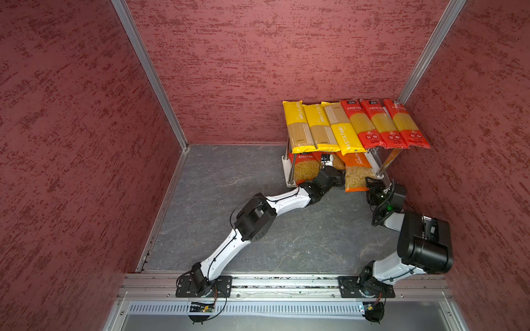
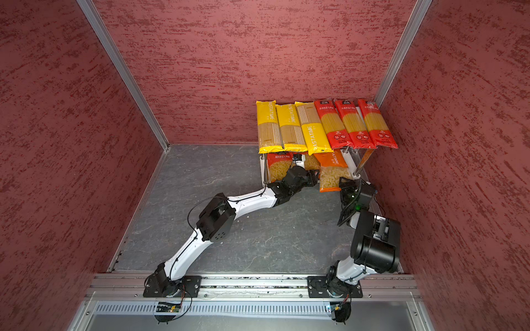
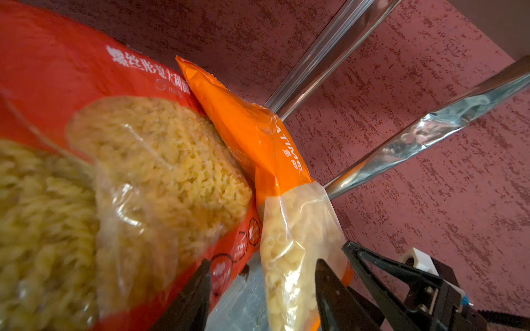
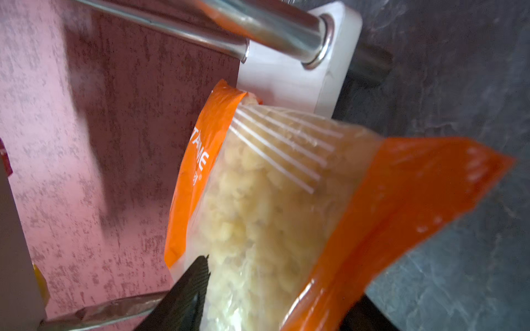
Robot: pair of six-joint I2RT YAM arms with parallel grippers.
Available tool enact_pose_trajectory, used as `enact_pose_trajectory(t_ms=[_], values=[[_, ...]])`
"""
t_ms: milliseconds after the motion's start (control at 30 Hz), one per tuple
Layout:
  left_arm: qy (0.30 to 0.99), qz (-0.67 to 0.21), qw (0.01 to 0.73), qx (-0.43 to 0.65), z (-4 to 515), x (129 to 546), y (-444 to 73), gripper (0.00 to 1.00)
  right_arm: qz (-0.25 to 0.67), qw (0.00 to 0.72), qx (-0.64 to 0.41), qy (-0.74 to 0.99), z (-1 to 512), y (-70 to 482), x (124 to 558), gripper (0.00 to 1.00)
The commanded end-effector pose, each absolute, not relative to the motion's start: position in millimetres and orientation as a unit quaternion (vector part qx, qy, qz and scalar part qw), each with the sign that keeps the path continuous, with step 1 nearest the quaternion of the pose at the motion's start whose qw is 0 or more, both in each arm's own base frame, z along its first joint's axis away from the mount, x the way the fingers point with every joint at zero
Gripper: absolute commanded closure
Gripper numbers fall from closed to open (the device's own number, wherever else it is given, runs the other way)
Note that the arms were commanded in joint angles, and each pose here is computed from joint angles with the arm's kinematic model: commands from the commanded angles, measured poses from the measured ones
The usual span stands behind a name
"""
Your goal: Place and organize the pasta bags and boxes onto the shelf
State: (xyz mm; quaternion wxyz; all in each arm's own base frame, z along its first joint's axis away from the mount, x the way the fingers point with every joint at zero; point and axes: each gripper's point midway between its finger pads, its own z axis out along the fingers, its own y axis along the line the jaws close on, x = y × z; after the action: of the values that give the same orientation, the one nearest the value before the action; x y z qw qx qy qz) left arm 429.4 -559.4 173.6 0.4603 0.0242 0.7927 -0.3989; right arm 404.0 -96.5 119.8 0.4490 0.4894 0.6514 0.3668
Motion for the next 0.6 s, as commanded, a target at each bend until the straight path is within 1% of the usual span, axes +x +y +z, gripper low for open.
enact_pose_trajectory(t_ms=[0,133,233,300,367,433,467,533,567], values=[[0.765,-0.418,0.489,0.036,211.4,408.3,-556.7,0.4,0.321,0.429,0.488,0.689,118.2,-93.6,383.1,0.3],[0.774,-0.387,0.497,0.06,197.9,373.3,-532.4,0.37,0.275,0.41,0.474,0.729,110.5,-83.7,353.0,0.28],[0.773,-0.347,0.523,0.09,190.0,339.8,-502.5,0.35,0.214,0.423,0.432,0.767,114.0,-75.6,335.5,0.29],[0.746,-0.312,0.569,0.152,194.0,309.7,-488.6,0.33,0.175,0.454,0.395,0.779,128.8,-70.5,331.7,0.28],[0.715,-0.23,0.614,0.242,196.3,275.8,-474.8,0.27,0.148,0.502,0.367,0.769,152.9,-71.6,329.0,0.29],[0.717,-0.183,0.616,0.272,196.8,260.6,-447.8,0.25,0.116,0.548,0.348,0.752,178.2,-79.7,326.6,0.28],[0.725,-0.177,0.606,0.275,195.9,256.7,-429.2,0.24,0.093,0.571,0.332,0.746,189.7,-84.4,325.9,0.28],[0.735,-0.166,0.604,0.261,199.3,254.5,-387.4,0.24,0.044,0.609,0.303,0.732,204.7,-92.2,324.3,0.28],[0.742,-0.143,0.6,0.262,195.8,254.7,-362.0,0.25,0.026,0.623,0.299,0.723,208.4,-97.0,323.0,0.27]])
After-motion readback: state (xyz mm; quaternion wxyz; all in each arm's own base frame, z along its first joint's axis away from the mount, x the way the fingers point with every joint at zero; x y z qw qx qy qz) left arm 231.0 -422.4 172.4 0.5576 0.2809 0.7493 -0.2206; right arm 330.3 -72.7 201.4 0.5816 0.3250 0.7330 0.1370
